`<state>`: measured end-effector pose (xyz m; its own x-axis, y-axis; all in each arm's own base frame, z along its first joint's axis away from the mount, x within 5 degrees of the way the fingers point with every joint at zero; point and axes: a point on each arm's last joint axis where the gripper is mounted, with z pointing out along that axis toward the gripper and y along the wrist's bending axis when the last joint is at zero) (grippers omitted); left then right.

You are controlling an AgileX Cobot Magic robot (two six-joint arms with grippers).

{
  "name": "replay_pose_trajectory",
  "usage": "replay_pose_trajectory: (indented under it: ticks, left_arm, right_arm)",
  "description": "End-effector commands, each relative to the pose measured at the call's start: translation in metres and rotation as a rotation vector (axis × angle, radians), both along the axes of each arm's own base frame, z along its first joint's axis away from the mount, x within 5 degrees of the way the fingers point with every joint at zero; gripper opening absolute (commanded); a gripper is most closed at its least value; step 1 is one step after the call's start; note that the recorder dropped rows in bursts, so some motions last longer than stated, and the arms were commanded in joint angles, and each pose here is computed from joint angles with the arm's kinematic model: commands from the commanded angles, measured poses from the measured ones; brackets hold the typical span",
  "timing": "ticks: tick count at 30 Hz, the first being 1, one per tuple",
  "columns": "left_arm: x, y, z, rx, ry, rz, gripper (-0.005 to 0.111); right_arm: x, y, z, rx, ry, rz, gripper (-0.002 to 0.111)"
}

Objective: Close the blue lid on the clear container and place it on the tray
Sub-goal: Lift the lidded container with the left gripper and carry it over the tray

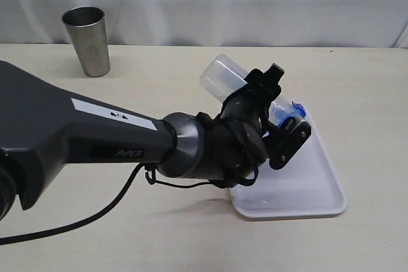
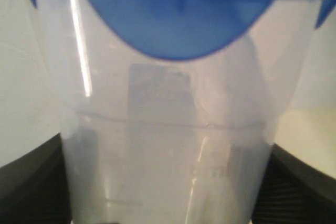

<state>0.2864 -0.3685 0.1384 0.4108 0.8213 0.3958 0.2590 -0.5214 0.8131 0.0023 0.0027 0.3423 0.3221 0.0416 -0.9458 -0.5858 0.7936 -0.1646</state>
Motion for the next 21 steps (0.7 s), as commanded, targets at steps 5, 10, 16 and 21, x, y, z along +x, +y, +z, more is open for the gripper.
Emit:
replay_pose_trajectory:
  ticks: [5,10,16,21]
  left_arm:
    - [0.007,-0.003,0.007,-0.468,0.238,0.107,0.000]
    - [0.014,0.000,0.004,-0.605,0.425,0.099,0.000]
    - [0.020,0.005,0.004,-0.671,0.553,0.083,0.000]
    - [0.017,-0.001,0.017,-0.765,0.716,0.008,0.000]
  right_arm:
    - [0.005,0.003,-0.008,-0.003,-0.015,-0.010,0.005]
    - [0.001,0.002,0.002,0.128,-0.059,0.025,0.005]
    - [0.000,0.000,0.008,0.194,-0.095,0.034,0.005]
    - [-0.001,-0.001,0.008,0.197,-0.098,0.034,0.005]
